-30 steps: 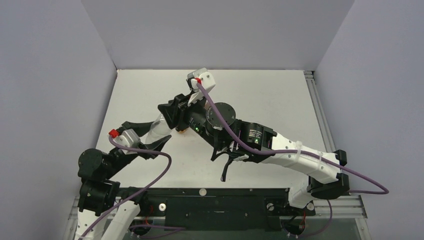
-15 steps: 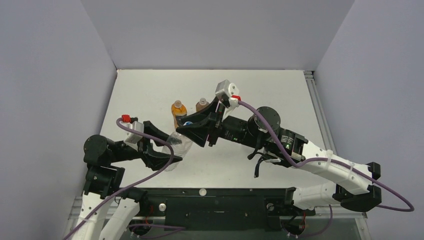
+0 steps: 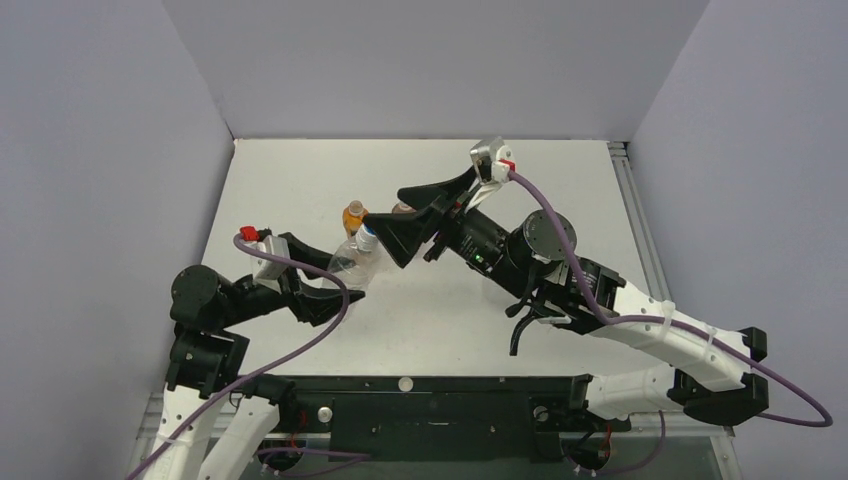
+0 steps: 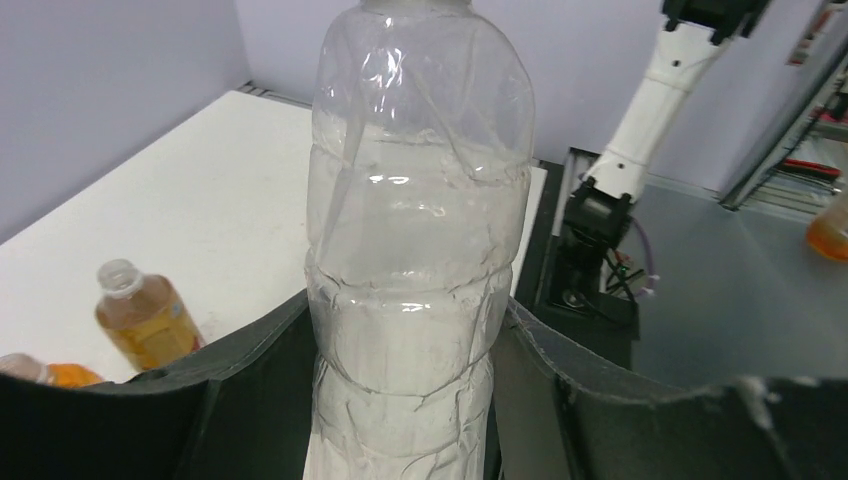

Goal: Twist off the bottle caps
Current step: Unscrew the bottle cap from the plastic bottle.

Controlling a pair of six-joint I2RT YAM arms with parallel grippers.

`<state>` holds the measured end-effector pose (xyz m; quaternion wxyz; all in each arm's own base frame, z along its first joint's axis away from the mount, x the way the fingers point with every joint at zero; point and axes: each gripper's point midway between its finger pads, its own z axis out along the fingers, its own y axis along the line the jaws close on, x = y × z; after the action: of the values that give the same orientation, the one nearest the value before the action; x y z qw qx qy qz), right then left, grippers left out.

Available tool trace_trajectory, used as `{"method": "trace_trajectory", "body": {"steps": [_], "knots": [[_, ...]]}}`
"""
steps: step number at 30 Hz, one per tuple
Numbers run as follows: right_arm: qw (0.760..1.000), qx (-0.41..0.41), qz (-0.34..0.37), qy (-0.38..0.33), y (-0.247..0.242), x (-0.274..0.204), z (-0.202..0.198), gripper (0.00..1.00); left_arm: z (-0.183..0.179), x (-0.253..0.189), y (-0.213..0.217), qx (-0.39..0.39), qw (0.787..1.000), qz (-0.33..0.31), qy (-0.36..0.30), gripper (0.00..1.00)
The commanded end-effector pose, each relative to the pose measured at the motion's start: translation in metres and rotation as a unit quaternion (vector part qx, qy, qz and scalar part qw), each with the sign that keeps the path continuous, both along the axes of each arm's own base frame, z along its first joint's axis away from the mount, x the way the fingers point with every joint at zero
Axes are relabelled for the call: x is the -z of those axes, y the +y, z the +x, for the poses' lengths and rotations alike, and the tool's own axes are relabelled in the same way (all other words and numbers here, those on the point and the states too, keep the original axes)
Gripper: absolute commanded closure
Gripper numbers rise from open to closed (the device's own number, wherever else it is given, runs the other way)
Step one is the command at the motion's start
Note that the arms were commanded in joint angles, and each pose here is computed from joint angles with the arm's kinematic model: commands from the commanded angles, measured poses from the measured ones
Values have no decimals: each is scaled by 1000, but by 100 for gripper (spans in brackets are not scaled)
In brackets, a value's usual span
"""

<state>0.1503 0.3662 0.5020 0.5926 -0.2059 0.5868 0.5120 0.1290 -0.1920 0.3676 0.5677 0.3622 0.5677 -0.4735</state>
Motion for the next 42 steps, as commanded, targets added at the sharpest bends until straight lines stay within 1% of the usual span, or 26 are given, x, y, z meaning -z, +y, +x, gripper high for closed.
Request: {"method": "trace_trajectory", "body": {"steps": [1,3,7,9,10,14,19,23,25,27,30,33,36,38,40,42], "knots": [[987,148,37,56,-27,-11,37,23,30,0,15,-94,994,26,-54,100],[986,155,13,54,-16,-4,38,23,36,3,19,-113,991,36,-63,100],[985,165,-24,49,2,-6,35,23,51,5,29,-159,983,48,-79,100],[984,168,-26,51,9,-13,36,24,58,5,34,-181,978,56,-90,100],[983,170,-36,54,16,-6,37,25,61,5,37,-192,975,57,-92,100],[978,192,-43,64,22,-1,45,30,62,5,40,-202,973,61,-96,100],[976,201,-49,70,28,7,49,34,61,2,42,-208,971,57,-103,100],[976,197,-49,75,32,11,51,47,61,2,43,-211,970,58,-102,100],[977,193,-46,77,34,11,51,51,61,2,43,-212,970,59,-102,100],[979,184,-44,77,37,12,50,52,61,3,43,-212,970,59,-101,100],[981,174,-46,78,41,13,48,49,63,2,43,-214,970,59,-100,100],[982,168,-48,77,44,14,47,40,64,3,43,-214,970,60,-96,100],[981,167,-52,80,46,18,48,39,63,3,42,-212,971,59,-95,100],[981,165,-51,84,47,20,50,41,63,4,42,-210,971,59,-93,100],[982,164,-45,87,46,19,51,46,63,4,42,-211,971,58,-92,100],[982,161,-40,89,47,18,52,59,62,4,42,-210,972,58,-91,100]]}}
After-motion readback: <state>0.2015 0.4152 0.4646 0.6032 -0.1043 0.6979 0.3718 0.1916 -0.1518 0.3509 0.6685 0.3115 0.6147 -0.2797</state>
